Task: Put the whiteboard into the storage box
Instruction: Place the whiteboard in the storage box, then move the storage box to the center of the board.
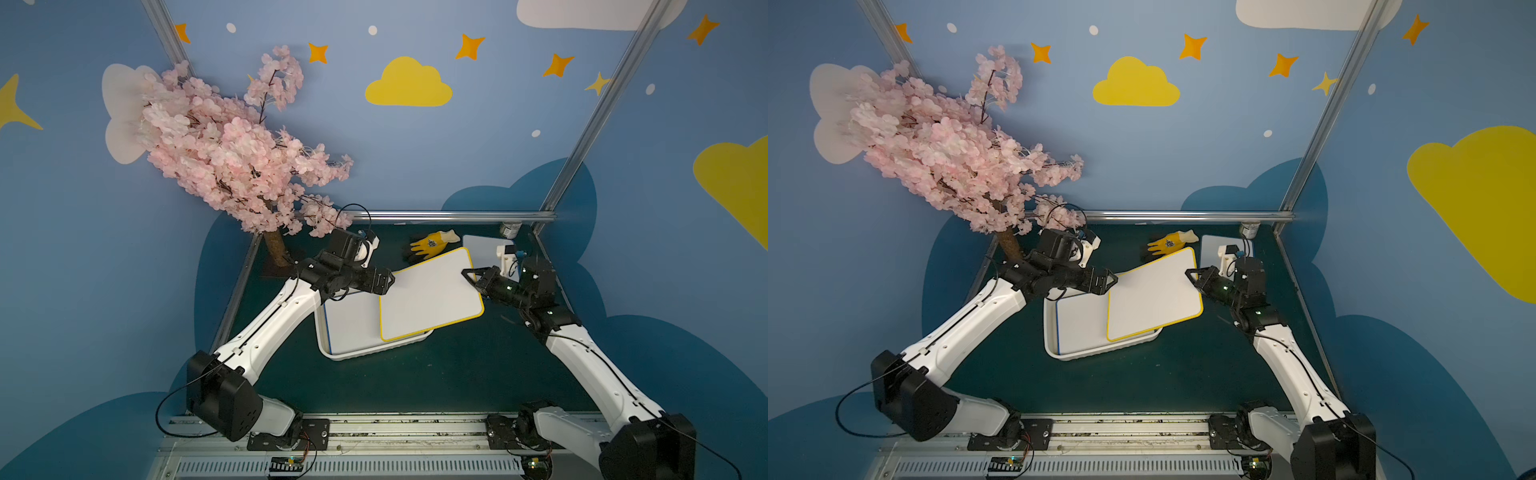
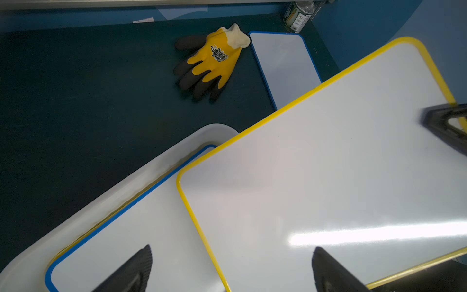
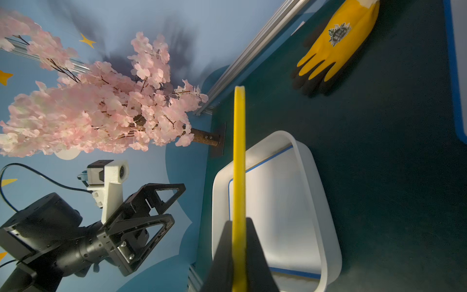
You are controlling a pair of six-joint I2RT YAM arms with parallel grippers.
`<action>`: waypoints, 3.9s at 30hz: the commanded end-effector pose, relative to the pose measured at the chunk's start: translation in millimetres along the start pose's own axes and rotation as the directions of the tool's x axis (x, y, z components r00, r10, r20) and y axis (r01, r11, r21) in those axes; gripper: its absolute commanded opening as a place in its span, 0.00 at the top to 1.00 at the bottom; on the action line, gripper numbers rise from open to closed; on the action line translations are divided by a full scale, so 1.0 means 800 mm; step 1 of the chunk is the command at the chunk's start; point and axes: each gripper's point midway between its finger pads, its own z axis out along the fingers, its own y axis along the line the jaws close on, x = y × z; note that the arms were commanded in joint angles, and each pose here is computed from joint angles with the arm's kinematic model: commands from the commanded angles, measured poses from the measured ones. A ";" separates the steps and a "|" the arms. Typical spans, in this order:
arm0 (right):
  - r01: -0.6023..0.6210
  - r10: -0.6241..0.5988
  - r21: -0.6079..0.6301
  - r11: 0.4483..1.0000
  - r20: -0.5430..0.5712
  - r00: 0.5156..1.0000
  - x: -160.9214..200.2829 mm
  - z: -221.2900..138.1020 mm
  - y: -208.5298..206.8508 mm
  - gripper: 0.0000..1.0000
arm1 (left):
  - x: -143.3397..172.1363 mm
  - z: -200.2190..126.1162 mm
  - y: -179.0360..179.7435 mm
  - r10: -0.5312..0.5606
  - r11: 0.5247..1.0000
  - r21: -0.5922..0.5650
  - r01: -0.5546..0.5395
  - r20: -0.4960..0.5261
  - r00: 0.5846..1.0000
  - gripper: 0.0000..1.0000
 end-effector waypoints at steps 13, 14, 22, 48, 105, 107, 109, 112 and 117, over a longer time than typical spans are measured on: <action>0.023 -0.023 -0.154 0.988 0.000 1.000 0.025 0.078 0.030 1.00 | -0.008 -0.010 0.011 -0.005 1.000 0.000 0.005 0.062 0.998 0.00; 0.025 -0.026 -0.166 0.986 -0.002 1.000 0.028 0.084 0.031 1.00 | -0.009 -0.011 0.012 -0.006 1.000 -0.001 0.006 0.064 0.998 0.00; 0.000 -0.013 -0.196 0.981 -0.066 0.998 0.068 0.139 0.028 1.00 | -0.007 -0.007 0.019 -0.017 1.000 -0.009 0.018 0.060 0.998 0.00; 0.015 -0.016 -0.007 1.000 -0.169 0.985 0.115 0.194 -0.049 0.36 | 0.002 0.004 0.036 -0.034 0.998 -0.060 0.035 0.023 0.999 0.00; 0.537 -0.488 0.138 0.832 -0.276 0.828 0.150 0.266 -0.051 0.86 | -0.002 -0.004 0.099 -0.133 0.971 -0.192 0.139 0.044 0.990 0.00; 0.522 -0.477 0.116 0.845 -0.276 0.834 0.159 0.283 -0.038 0.86 | -0.005 -0.010 0.109 -0.150 0.966 -0.203 0.159 0.061 0.987 0.00; 0.513 -0.472 0.101 0.852 -0.273 0.838 0.170 0.300 -0.025 0.86 | -0.009 -0.017 0.119 -0.171 0.961 -0.207 0.185 0.083 0.982 0.00; 0.494 -0.465 0.052 0.868 -0.263 0.845 0.189 0.328 0.003 0.87 | -0.012 -0.026 0.136 -0.206 0.950 -0.215 0.226 0.113 0.972 0.00; 0.488 -0.479 -0.025 0.873 -0.239 0.845 0.191 0.350 0.040 0.75 | -0.013 -0.030 0.150 -0.229 0.940 -0.229 0.253 0.127 0.965 0.00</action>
